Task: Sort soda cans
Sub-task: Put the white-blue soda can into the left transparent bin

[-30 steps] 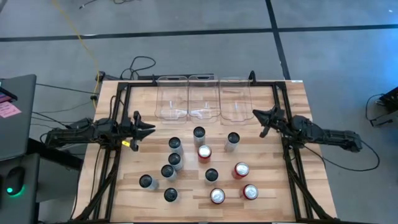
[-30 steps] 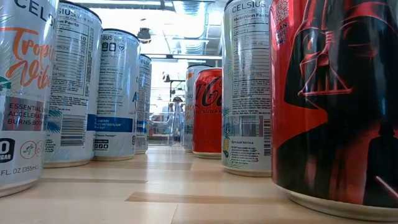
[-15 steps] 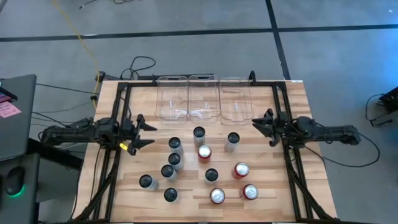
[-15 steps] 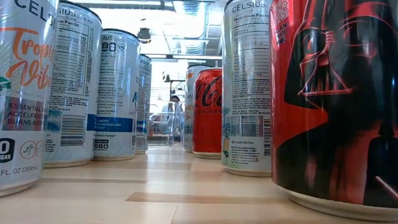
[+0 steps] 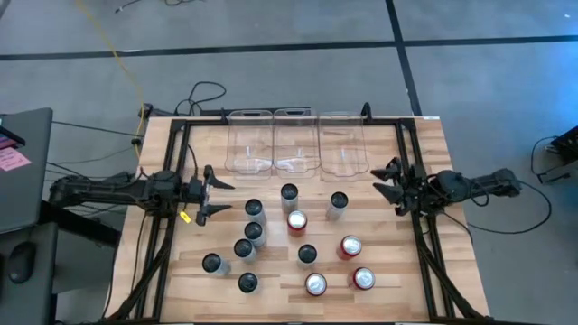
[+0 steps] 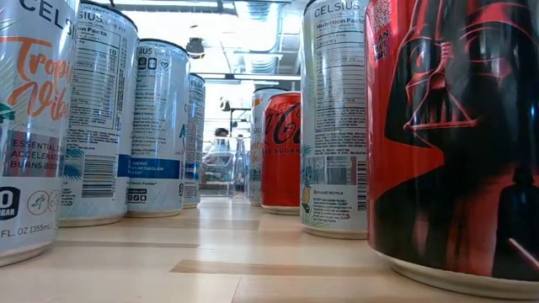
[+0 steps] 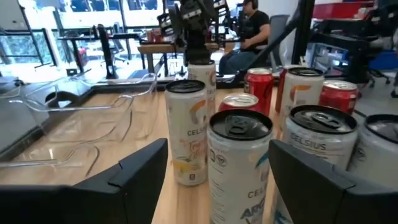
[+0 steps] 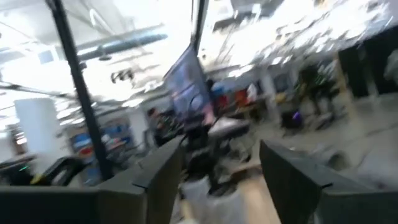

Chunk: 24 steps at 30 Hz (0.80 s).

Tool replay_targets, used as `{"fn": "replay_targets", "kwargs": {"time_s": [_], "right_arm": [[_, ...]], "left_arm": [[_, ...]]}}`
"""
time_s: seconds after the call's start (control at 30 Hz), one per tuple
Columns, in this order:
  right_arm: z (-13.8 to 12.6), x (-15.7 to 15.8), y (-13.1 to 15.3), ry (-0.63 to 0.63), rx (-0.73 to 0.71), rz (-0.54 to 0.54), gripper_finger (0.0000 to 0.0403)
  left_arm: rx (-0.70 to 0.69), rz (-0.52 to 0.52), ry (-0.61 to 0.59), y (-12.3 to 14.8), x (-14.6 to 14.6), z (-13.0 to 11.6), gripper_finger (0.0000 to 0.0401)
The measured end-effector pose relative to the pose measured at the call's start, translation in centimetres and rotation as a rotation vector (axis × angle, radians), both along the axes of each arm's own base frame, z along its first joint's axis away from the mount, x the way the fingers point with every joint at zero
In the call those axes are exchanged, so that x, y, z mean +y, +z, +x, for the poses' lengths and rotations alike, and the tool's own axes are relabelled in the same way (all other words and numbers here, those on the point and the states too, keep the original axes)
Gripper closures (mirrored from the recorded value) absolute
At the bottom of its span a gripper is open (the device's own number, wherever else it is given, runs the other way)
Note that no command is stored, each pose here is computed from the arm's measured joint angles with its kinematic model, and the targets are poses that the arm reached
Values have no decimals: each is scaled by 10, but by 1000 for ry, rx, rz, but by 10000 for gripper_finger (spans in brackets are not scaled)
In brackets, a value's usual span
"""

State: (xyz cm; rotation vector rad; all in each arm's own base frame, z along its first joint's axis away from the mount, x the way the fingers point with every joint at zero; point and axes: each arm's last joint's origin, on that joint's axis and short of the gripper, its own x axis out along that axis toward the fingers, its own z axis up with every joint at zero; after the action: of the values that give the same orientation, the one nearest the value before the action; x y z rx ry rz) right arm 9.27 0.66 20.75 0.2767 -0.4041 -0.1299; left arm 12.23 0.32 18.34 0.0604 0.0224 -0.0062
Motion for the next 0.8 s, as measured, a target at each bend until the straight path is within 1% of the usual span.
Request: {"fn": "replay_targets", "kwargs": {"time_s": [0.07,0.13,0.27,0.4,0.47,0.6,0.8], "right_arm": [[0,-2,2,-35,-15,-19,136],[2,-5,1,-62,1,-21,123],[11,-9,-8,-81,89,46,105],[18,-8,-13,-45,140,74,92],[20,-6,-13,-34,144,74,86],[25,-5,-8,-22,156,67,70],[35,-1,4,6,297,27,38]], "left_arm": [[7,-17,9,-1,1,4,126],[32,-32,15,-4,2,8,126],[76,-49,13,-9,2,14,126],[99,-100,-7,-3,2,22,126],[111,-121,-17,0,2,26,126],[148,-125,-32,3,1,35,126],[197,-112,-34,8,2,51,117]]}}
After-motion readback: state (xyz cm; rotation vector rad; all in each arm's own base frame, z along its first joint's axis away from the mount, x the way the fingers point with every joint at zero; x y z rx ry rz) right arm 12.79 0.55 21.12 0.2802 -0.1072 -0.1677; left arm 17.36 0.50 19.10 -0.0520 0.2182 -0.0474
